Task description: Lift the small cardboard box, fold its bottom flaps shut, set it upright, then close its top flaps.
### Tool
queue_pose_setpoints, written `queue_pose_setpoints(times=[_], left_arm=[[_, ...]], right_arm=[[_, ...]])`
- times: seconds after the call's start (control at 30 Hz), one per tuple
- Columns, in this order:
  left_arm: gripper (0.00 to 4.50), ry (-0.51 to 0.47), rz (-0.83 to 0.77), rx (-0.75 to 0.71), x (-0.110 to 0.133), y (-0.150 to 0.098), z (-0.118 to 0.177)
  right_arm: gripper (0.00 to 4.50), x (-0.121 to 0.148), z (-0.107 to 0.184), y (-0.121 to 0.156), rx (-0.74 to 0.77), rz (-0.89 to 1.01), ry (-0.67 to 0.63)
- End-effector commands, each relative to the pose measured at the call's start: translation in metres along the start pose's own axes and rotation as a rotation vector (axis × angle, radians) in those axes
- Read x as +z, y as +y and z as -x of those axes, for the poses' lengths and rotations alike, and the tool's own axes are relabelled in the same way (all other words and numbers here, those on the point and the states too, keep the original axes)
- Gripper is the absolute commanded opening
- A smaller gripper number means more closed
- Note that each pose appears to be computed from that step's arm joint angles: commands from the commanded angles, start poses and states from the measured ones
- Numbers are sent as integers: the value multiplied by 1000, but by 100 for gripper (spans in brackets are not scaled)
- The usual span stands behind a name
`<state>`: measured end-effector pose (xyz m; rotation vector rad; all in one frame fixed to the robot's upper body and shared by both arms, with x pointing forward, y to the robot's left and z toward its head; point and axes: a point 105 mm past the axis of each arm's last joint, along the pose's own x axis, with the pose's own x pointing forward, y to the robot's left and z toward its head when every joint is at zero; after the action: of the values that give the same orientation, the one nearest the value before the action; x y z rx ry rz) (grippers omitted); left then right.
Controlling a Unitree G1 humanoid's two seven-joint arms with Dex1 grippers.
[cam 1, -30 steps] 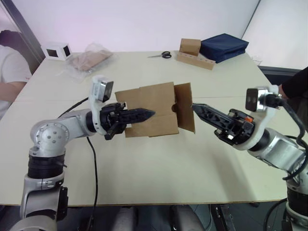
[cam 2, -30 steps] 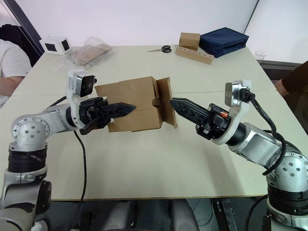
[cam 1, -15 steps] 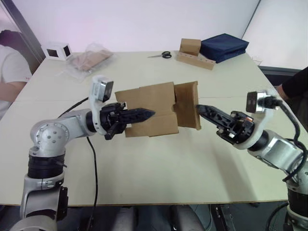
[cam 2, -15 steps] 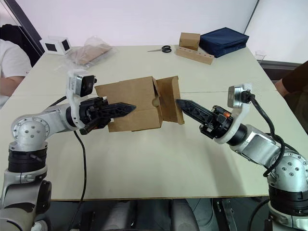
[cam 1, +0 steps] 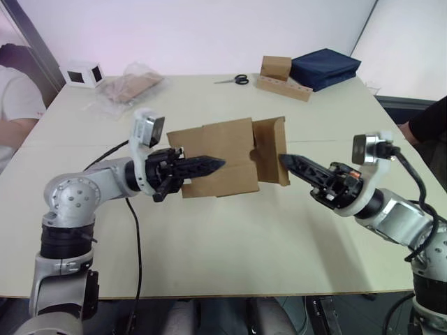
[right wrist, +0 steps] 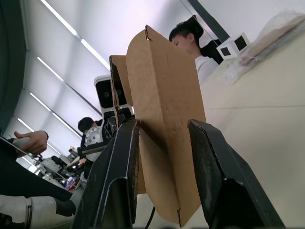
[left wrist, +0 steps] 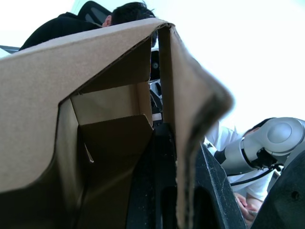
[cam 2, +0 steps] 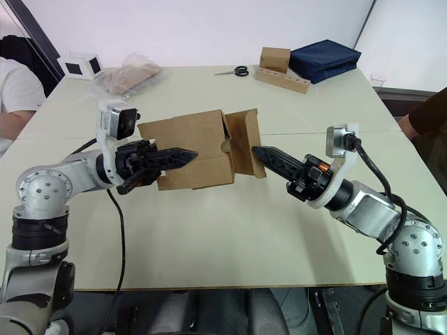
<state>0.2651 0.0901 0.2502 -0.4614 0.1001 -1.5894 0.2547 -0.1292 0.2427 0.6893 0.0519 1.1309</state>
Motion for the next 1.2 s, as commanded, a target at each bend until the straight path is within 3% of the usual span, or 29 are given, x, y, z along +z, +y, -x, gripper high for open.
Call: queue_pose_setpoints(times=[0.03, 0.5, 1.2], left_arm=[[0, -16, -62, -27, 9, -9, -3], [0, -49, -63, 4, 9, -2, -11], [0, -69, -49, 8, 5, -3, -19]], right_arm=[[159, 5, -5, 12, 43, 31, -18], [159, 1, -14, 21, 50, 35, -31], [159, 2, -20, 14, -18, 52, -83]])
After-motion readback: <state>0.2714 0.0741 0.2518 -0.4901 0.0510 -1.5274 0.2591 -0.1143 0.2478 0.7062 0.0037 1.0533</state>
